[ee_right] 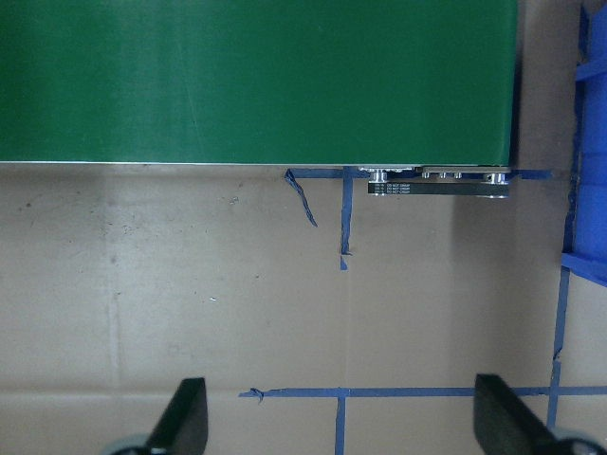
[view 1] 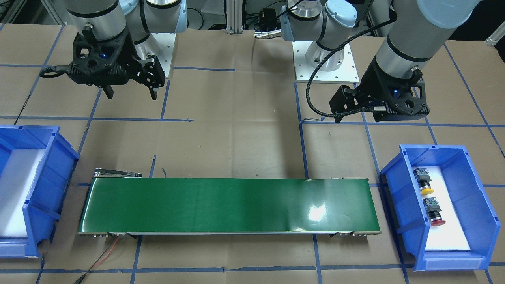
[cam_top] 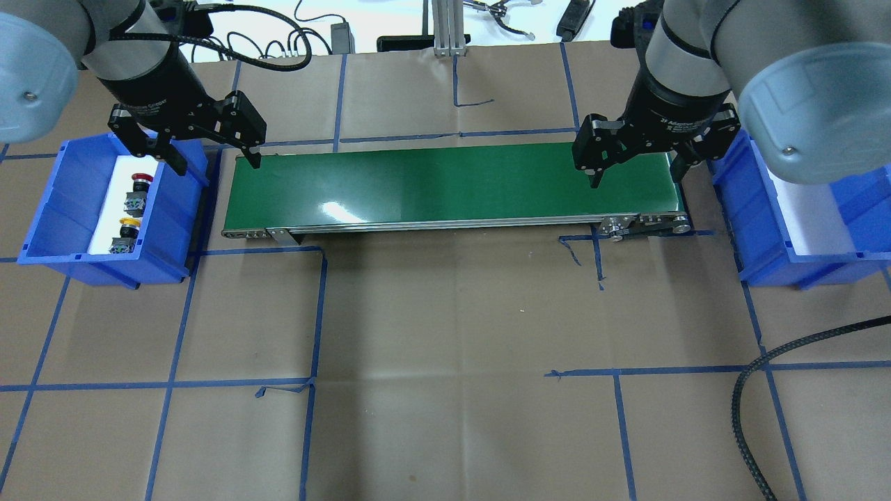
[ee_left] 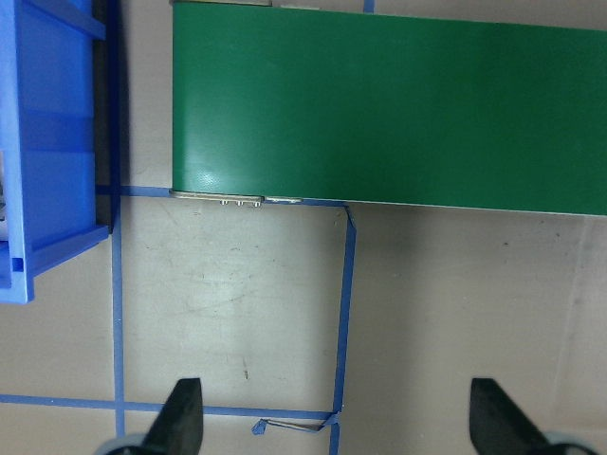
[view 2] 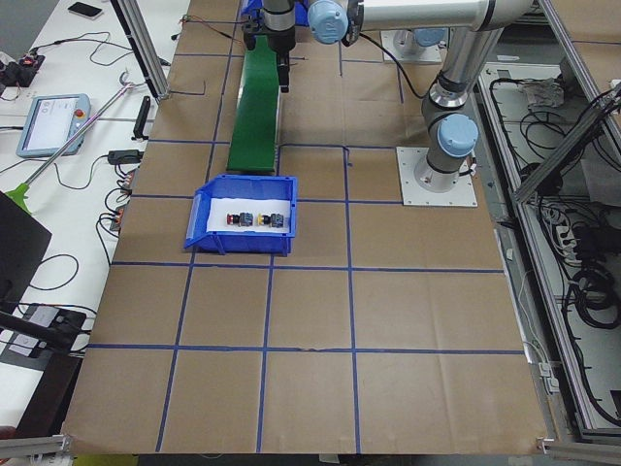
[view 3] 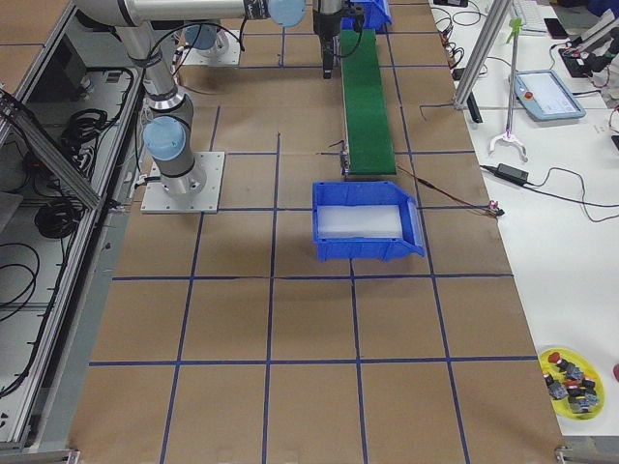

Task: Transport two buttons from left to right
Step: 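Move the left gripper over the blue bin holding the buttons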

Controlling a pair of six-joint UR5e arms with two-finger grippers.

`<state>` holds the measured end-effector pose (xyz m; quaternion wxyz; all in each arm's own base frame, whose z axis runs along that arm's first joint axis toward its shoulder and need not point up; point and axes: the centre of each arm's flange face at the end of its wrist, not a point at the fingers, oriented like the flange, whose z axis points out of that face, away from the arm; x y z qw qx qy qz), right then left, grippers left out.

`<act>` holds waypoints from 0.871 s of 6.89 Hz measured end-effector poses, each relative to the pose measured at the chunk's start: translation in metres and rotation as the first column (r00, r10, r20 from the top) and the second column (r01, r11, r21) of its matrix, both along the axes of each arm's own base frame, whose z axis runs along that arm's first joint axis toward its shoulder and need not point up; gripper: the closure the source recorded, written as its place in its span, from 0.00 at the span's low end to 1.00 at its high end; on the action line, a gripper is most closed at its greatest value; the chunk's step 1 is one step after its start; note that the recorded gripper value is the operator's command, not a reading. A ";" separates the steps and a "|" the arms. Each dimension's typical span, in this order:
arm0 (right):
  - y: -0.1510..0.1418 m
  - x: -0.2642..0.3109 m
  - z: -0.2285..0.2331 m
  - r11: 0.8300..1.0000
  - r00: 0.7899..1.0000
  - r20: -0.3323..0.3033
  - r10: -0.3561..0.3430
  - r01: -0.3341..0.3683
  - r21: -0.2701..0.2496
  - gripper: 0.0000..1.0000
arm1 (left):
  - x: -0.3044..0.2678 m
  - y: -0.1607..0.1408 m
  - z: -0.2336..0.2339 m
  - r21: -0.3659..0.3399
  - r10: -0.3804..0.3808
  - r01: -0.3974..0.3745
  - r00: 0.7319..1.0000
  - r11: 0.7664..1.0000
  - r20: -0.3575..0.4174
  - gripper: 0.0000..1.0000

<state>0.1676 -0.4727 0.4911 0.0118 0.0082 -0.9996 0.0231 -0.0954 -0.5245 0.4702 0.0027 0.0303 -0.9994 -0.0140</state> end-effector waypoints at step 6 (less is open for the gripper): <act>-0.011 -0.002 0.005 1.000 1.000 -0.001 -0.003 0.003 -0.003 0.00 | -0.003 0.004 -0.009 0.050 0.003 -0.002 1.000 0.999 -0.012 0.00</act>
